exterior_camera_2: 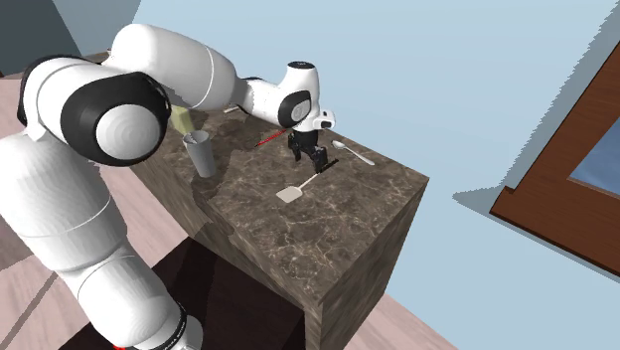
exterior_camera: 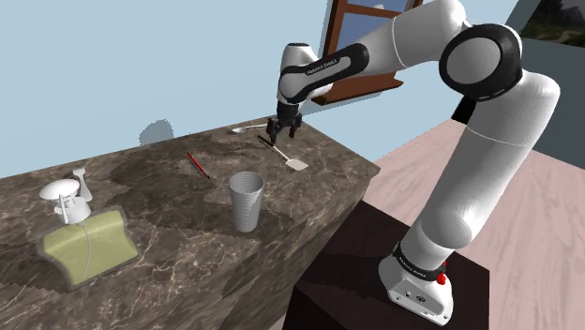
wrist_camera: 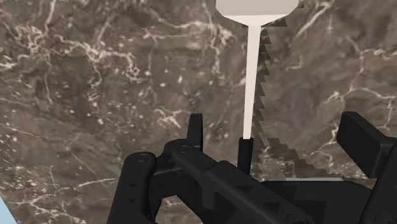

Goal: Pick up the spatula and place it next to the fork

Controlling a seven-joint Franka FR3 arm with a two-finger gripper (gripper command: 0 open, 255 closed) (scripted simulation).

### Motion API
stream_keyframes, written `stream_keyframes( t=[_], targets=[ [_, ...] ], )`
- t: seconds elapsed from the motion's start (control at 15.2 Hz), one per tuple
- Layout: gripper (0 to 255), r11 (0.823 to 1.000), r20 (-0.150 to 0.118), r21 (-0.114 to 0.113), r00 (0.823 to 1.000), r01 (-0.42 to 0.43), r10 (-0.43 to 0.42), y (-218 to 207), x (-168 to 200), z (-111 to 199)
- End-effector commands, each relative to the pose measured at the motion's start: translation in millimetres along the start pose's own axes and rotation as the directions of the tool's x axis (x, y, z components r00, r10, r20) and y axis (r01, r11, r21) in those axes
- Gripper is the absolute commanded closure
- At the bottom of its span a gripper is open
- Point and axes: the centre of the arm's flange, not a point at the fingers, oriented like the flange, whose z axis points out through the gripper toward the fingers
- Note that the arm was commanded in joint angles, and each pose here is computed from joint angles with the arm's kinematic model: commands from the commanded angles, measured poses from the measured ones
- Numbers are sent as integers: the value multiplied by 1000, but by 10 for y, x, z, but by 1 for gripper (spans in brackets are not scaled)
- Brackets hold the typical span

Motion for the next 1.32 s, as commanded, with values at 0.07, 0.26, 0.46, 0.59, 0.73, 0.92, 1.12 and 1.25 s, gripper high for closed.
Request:
stream_keyframes(
  t=[0.07, 0.26, 0.46, 0.59, 0.73, 0.92, 1.12, 1.25],
  targets=[
    [0, 1000, -6, 4, 1000, -21, 21, 43, 132, 188],
    [0, 1000, -6, 4, 1000, -21, 21, 42, 133, 347],
    [0, 1000, -6, 4, 1000, -21, 21, 41, 134, 535],
    [0, 1000, -6, 4, 1000, -21, 21, 41, 134, 535],
    [0, 1000, -6, 4, 1000, -21, 21, 41, 134, 535],
    [0, 1000, -6, 4, 1000, -21, 21, 41, 134, 535],
    [255, 1000, -6, 4, 1000, -21, 21, 41, 134, 535],
    [255, 1000, -6, 4, 1000, -21, 21, 41, 134, 535]
  ],
)
